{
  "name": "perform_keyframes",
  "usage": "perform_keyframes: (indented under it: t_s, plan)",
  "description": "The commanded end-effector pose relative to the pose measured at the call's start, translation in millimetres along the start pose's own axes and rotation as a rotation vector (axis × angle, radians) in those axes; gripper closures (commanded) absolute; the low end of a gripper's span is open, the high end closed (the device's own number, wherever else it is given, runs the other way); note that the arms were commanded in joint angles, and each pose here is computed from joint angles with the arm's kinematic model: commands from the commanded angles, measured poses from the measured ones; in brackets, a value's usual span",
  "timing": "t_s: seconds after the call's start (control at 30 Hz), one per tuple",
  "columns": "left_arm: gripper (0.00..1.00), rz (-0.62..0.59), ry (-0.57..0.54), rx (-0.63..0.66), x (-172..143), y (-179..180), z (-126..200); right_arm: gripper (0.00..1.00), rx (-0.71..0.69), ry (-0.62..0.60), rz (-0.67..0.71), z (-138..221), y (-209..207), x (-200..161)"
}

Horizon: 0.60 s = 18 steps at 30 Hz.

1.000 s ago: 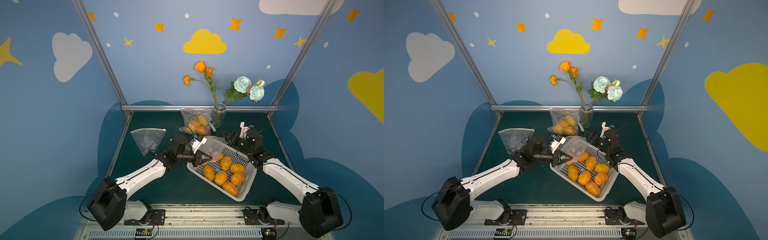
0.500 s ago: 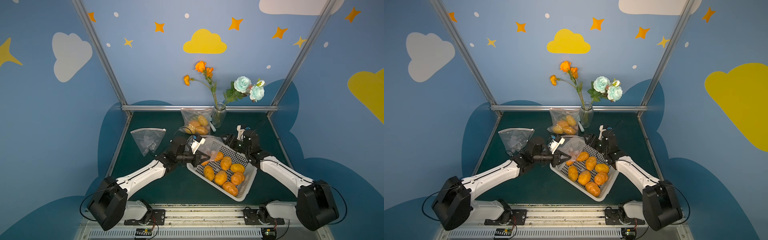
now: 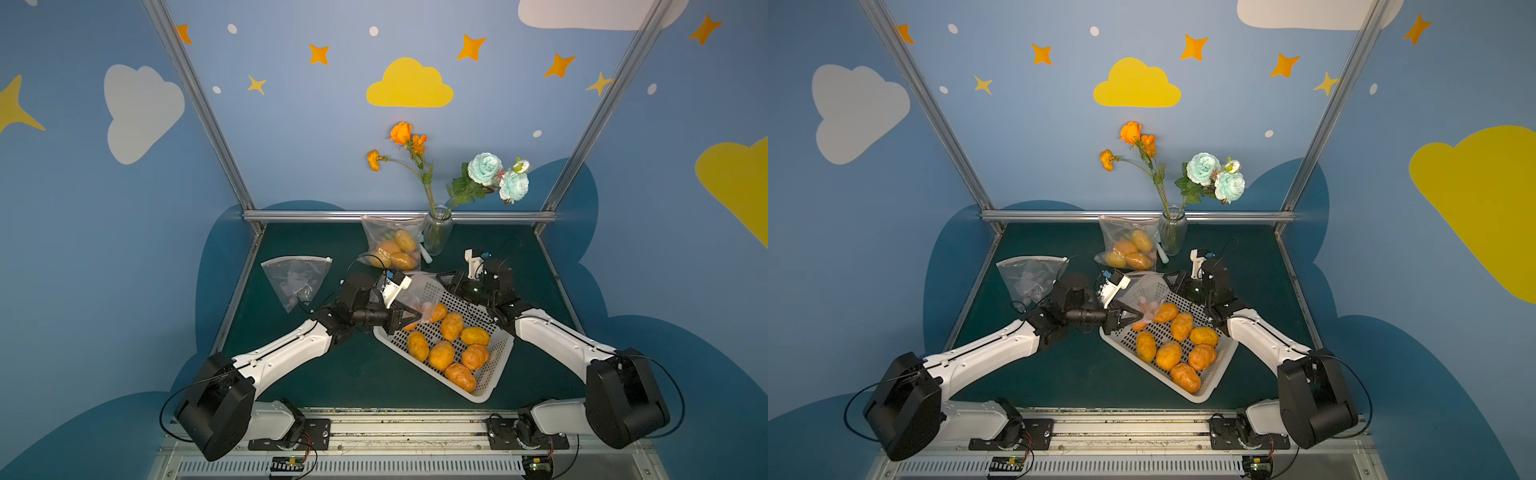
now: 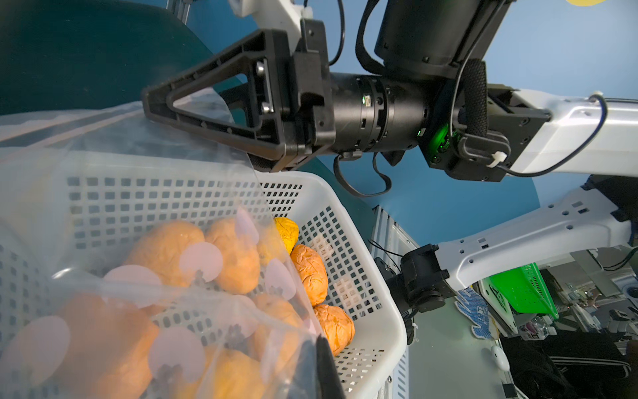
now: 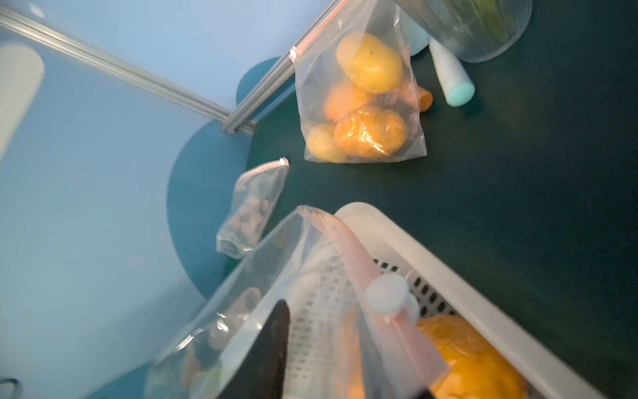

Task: Put the potatoes into a zipper bag and zip it
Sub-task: Adjust the zipper food storage bag in the basket.

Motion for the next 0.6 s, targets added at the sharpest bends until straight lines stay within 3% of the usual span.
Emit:
perform_keyframes:
  t_s: [0.0,0.03,0.1,0.2,0.33,0.57]
  plan:
    - [0.95,-0.026,-0.002,-0.016,2.3,-5.3,3.4,0.87,0.029,-0.039,0.035,-0.3,13.9,10.8]
    - [0.88,-0.024,0.003,0.008,3.1,-4.4,4.9,0.92,0.021,-0.053,0.037,-0.3,14.5,12.8]
    - [0.64,-0.009,0.013,0.091,3.7,0.0,9.6,0.99,0.018,-0.094,0.059,0.9,18.6,19.1]
    - [0.47,0.009,0.014,0.148,4.9,2.7,18.4,1.00,0.064,-0.120,0.135,2.3,34.1,26.8]
    - [0.46,0.075,-0.011,0.200,7.9,10.9,38.9,1.00,0.142,-0.191,0.264,5.5,61.2,37.3]
    - [0.45,0.347,-0.099,0.368,0.7,62.2,91.6,1.00,0.290,-0.198,0.588,-6.9,139.6,28.1]
Point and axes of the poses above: each gripper's point midway between its finger pads, its own z axis back along the fingers, its own y axis along the line the jaws close on, x = y × z, the point moved 8 cm from there along z, back along the fingers, and after that the axes turned 14 degrees about -z, right-handed, at the moved point
